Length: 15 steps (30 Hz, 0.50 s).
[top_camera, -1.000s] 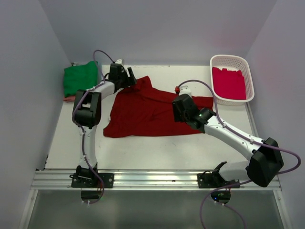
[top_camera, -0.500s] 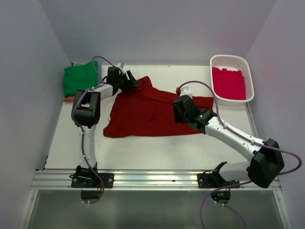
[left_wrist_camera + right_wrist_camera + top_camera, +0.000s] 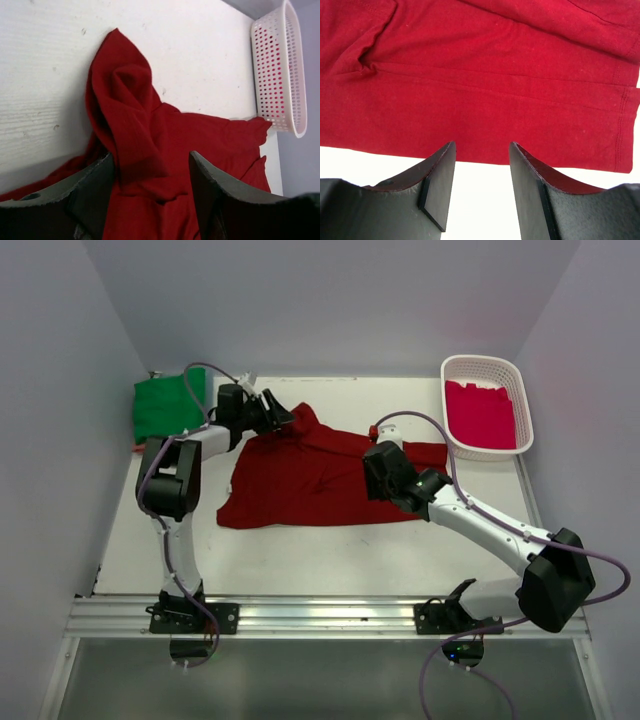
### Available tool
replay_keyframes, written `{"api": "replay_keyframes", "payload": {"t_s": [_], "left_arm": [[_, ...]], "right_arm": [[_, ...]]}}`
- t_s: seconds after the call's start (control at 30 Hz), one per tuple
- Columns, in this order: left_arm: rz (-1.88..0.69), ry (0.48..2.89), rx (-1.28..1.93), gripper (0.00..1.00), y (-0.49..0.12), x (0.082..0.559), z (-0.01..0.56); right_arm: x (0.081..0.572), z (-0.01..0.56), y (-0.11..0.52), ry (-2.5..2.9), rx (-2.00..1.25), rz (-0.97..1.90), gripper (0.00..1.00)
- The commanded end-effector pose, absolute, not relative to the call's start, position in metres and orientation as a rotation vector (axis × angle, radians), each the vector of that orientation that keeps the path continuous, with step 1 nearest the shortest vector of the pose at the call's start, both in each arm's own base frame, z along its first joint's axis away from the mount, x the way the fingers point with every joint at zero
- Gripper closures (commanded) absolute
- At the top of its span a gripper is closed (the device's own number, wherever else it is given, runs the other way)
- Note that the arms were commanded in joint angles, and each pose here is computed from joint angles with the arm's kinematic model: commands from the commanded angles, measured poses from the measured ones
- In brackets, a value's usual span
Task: Fold and stack the t-shirts
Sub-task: Fold the tshirt
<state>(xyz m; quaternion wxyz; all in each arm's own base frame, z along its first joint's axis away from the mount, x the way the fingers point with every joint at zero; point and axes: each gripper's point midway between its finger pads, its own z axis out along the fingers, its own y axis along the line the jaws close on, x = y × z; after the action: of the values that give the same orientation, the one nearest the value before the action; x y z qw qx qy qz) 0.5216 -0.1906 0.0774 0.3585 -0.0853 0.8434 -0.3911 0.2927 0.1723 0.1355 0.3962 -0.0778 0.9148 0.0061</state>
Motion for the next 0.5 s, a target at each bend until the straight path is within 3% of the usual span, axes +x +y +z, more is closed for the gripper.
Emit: {"api": "replay_keyframes", "payload": {"t_s": [0.0,0.33,0.47], "left_arm": [[-1.004,1.969,-0.137,0.37,-0.184,0.535,0.15],[-1.003,2.019,-0.155,0.38,-0.179,0.541,0.139],[-0.973,2.096,-0.201,0.42,-0.174,0.532,0.12]], "right_arm": [[0.298,0.139,0.175,2.294,-0.172,0.024,0.5],[0.299,0.138,0.175,2.298,-0.18,0.013,0.51],[0.298,0.136,0.174,2.301,-0.181,0.01,0.52]]}}
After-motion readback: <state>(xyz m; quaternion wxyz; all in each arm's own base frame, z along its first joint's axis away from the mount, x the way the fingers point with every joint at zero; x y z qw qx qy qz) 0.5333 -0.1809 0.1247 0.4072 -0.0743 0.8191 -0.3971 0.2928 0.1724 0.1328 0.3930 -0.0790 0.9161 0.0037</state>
